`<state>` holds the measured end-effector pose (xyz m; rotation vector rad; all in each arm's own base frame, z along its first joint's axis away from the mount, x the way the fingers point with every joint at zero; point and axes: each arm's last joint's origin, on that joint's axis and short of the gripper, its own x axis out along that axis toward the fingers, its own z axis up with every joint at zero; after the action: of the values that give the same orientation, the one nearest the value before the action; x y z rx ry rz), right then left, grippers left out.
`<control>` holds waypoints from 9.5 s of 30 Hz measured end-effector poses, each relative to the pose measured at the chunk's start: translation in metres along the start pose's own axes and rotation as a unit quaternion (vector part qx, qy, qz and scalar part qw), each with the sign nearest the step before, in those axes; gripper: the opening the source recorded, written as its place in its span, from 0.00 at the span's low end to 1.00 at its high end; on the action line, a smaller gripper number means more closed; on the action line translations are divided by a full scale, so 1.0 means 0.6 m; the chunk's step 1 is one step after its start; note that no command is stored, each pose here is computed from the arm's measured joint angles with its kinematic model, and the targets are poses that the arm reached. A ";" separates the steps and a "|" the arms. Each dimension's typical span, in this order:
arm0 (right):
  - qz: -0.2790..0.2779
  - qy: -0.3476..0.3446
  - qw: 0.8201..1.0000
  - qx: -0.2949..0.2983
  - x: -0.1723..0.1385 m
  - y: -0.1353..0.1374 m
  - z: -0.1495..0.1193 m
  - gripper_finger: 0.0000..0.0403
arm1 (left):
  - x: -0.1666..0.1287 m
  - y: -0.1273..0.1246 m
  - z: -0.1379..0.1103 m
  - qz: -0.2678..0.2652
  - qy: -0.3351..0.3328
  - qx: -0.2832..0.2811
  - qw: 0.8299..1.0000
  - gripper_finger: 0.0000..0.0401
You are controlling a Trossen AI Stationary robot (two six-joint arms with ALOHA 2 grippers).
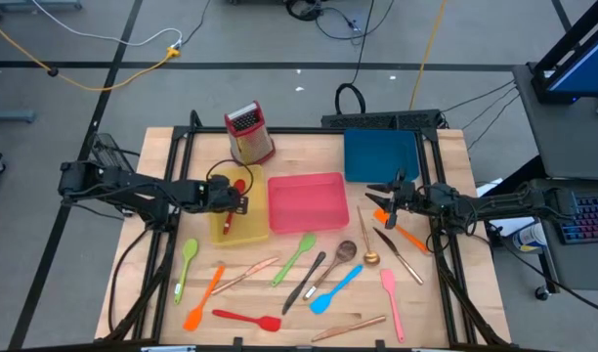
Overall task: Pick & Place Kitchen Items
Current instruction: Put the red serving spoon into the yellow bin, then put the green serving spoon into the yellow bin
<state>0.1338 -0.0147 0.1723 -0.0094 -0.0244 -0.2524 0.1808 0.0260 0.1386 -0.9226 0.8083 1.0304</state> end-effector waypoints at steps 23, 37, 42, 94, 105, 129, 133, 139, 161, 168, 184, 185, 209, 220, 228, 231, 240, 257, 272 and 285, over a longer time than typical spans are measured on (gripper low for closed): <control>0.000 0.001 1.000 0.000 0.000 0.000 0.000 0.26 | -0.053 -0.031 0.028 0.040 0.032 0.056 0.997 0.23; 0.000 0.009 1.000 -0.002 0.000 0.000 -0.003 0.26 | -0.074 -0.045 0.039 0.038 0.038 0.079 0.995 0.23; 0.000 0.009 1.000 -0.002 0.000 0.000 -0.003 0.26 | -0.077 -0.042 0.031 0.041 0.071 0.085 0.993 0.23; 0.000 0.003 1.000 -0.029 0.000 0.000 -0.001 0.26 | -0.263 -0.060 -0.143 0.146 0.264 0.073 0.951 0.23; 0.000 0.003 1.000 -0.029 0.000 0.000 -0.001 0.26 | -0.250 -0.060 -0.195 0.199 0.268 0.109 0.936 0.23; 0.000 0.003 1.000 -0.028 0.000 0.000 -0.001 0.26 | -0.229 -0.039 -0.217 0.198 0.271 0.167 0.927 0.23; 0.000 0.003 1.000 -0.028 0.000 0.000 -0.001 0.26 | -0.212 -0.026 -0.221 0.215 0.279 0.169 0.921 0.23; 0.000 0.003 1.000 -0.027 0.000 0.000 -0.001 0.26 | -0.184 -0.013 -0.231 0.205 0.293 0.173 0.918 0.23; 0.000 0.005 1.000 -0.027 0.000 0.000 -0.001 0.26 | -0.133 0.027 -0.238 0.242 0.284 0.102 0.922 0.23; 0.001 0.007 1.000 -0.028 0.000 0.000 -0.002 0.26 | -0.130 0.021 -0.242 0.218 0.279 0.091 0.931 0.23; 0.000 0.009 1.000 -0.028 0.000 0.000 -0.003 0.26 | -0.117 0.033 -0.239 0.220 0.255 0.093 0.937 0.23; 0.001 0.009 1.000 -0.028 0.000 0.000 -0.003 0.26 | -0.117 0.032 -0.239 0.215 0.254 0.093 0.938 0.23; 0.000 0.009 1.000 -0.028 0.000 0.000 -0.003 0.26 | -0.113 0.023 -0.243 0.174 0.233 0.079 0.953 0.23; 0.001 0.009 1.000 -0.028 0.000 0.000 -0.003 0.26 | -0.114 0.022 -0.243 0.174 0.232 0.073 0.954 0.08; 0.001 0.009 1.000 -0.028 0.000 0.000 -0.003 0.26 | -0.119 0.020 -0.241 0.183 0.221 0.064 0.956 0.08; 0.000 0.009 1.000 -0.026 0.000 0.000 -0.003 0.26 | -0.129 0.012 -0.238 0.185 0.216 0.059 0.957 0.08; 0.000 0.010 1.000 -0.004 0.000 0.000 -0.003 0.26 | -0.169 -0.001 -0.223 0.233 0.192 0.064 0.951 0.08; 0.000 0.027 1.000 -0.001 0.000 0.000 -0.009 0.26 | -0.268 -0.044 -0.176 0.219 0.075 0.070 0.970 0.09; 0.000 0.027 1.000 -0.001 0.000 0.000 -0.009 0.26 | -0.271 -0.073 -0.139 0.166 0.007 0.096 0.981 0.09; 0.000 0.027 1.000 -0.001 0.000 0.000 -0.009 0.26 | -0.243 -0.093 -0.086 0.183 -0.012 0.115 0.976 0.10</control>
<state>0.1337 -0.0146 0.1671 -0.0052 0.0298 -0.2519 0.1816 -0.0839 0.2609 -0.5722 1.0775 1.2318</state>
